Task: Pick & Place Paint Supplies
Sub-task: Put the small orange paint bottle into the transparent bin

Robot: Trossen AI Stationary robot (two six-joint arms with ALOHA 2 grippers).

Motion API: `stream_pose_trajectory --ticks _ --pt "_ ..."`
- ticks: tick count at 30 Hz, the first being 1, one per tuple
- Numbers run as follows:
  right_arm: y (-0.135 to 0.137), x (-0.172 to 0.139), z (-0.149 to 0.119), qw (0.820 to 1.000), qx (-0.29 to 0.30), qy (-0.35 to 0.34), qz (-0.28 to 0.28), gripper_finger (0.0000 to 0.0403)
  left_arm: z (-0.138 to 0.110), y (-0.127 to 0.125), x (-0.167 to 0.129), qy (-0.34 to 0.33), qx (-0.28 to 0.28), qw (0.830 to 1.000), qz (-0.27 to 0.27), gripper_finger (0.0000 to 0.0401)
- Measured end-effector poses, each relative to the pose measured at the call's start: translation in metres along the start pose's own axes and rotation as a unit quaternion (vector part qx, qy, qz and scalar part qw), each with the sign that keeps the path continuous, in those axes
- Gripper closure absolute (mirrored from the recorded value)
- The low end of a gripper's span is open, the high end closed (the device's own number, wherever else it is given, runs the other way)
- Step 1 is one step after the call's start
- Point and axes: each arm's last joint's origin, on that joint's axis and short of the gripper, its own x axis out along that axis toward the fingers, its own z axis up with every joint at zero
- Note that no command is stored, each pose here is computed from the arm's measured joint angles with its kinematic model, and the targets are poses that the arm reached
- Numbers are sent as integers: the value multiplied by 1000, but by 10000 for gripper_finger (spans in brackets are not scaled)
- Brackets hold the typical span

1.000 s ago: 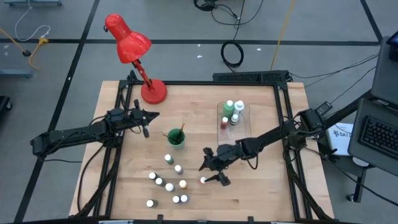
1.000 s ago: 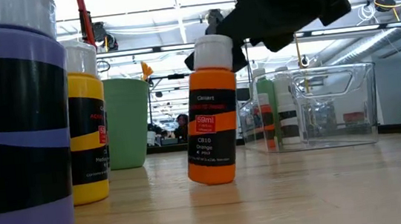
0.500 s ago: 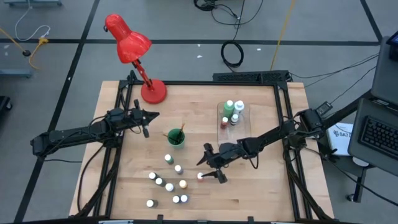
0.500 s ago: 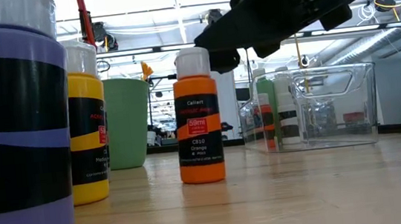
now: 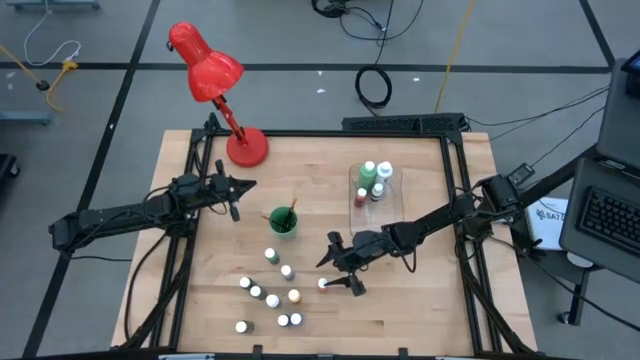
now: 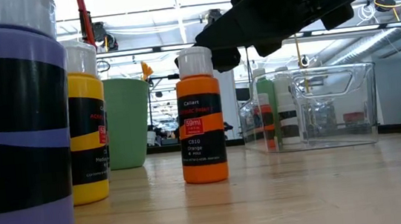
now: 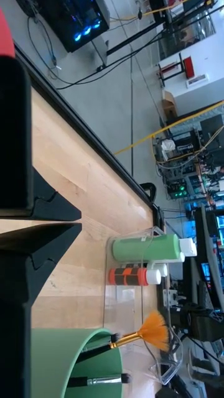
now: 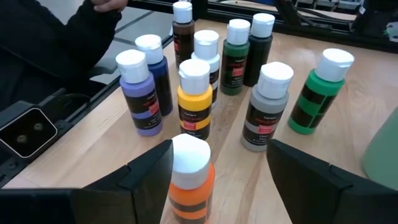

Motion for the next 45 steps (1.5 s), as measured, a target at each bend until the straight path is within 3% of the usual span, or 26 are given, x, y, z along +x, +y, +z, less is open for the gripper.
stream_pose_trajectory --ticks 7,15,45 --pt "0 0 0 1000 -2 0 -4 149 0 0 0 0 -1 1000 0 380" --pt "-3 0 0 999 -9 1 -53 149 0 0 0 0 -1 1000 0 380" --pt "-3 0 0 999 -9 2 -51 149 0 0 0 0 -1 1000 0 380"
